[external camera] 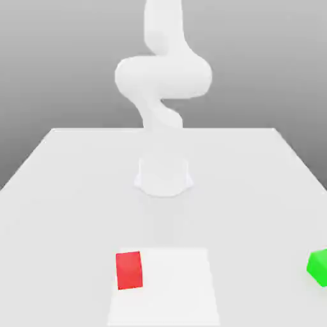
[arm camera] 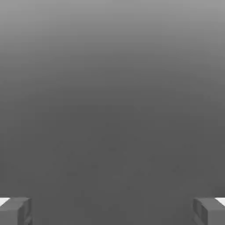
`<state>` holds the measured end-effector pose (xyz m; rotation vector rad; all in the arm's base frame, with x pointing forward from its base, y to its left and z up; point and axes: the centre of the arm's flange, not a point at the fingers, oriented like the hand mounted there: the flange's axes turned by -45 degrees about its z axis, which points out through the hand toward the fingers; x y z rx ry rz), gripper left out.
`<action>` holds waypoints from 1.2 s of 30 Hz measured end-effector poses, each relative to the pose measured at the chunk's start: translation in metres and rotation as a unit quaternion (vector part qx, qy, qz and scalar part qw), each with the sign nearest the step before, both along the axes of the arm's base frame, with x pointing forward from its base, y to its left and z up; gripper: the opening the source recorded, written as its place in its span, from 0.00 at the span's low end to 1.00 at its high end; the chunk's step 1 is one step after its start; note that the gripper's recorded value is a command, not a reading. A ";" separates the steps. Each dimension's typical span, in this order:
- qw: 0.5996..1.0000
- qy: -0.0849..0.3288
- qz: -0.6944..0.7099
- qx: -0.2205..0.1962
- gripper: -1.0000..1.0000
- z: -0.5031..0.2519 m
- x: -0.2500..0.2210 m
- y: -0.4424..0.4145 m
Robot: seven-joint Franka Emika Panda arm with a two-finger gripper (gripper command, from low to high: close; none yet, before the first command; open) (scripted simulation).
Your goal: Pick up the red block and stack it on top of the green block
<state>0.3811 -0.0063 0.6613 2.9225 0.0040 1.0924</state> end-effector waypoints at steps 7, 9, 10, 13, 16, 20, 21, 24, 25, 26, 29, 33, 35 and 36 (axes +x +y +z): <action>0.991 0.127 0.016 -0.031 0.50 -0.160 0.063 -0.025; 0.986 0.161 0.022 -0.034 0.50 -0.206 0.068 -0.033; 0.983 0.178 0.025 -0.036 0.50 -0.229 0.070 -0.037; 0.972 0.229 0.037 -0.036 0.50 -0.297 0.066 -0.047; 0.959 0.278 0.051 -0.032 0.50 -0.361 0.052 -0.056; 0.938 0.338 0.068 -0.020 0.50 -0.439 0.021 -0.064; 0.936 0.344 0.071 -0.018 0.50 -0.453 0.018 -0.063; 0.934 0.349 0.074 -0.017 0.50 -0.486 0.015 -0.063; 0.934 0.349 0.074 -0.017 0.50 -0.497 0.015 -0.063; 0.934 0.350 0.074 -0.017 0.50 -0.507 0.014 -0.063; 0.934 0.350 0.074 -0.017 0.00 -0.514 0.013 -0.063; 0.934 0.350 0.074 -0.017 0.00 -0.518 0.013 -0.063; 0.934 0.350 0.074 -0.017 0.00 -0.507 0.014 -0.063; 0.934 0.350 0.074 -0.017 0.00 -0.499 0.014 -0.063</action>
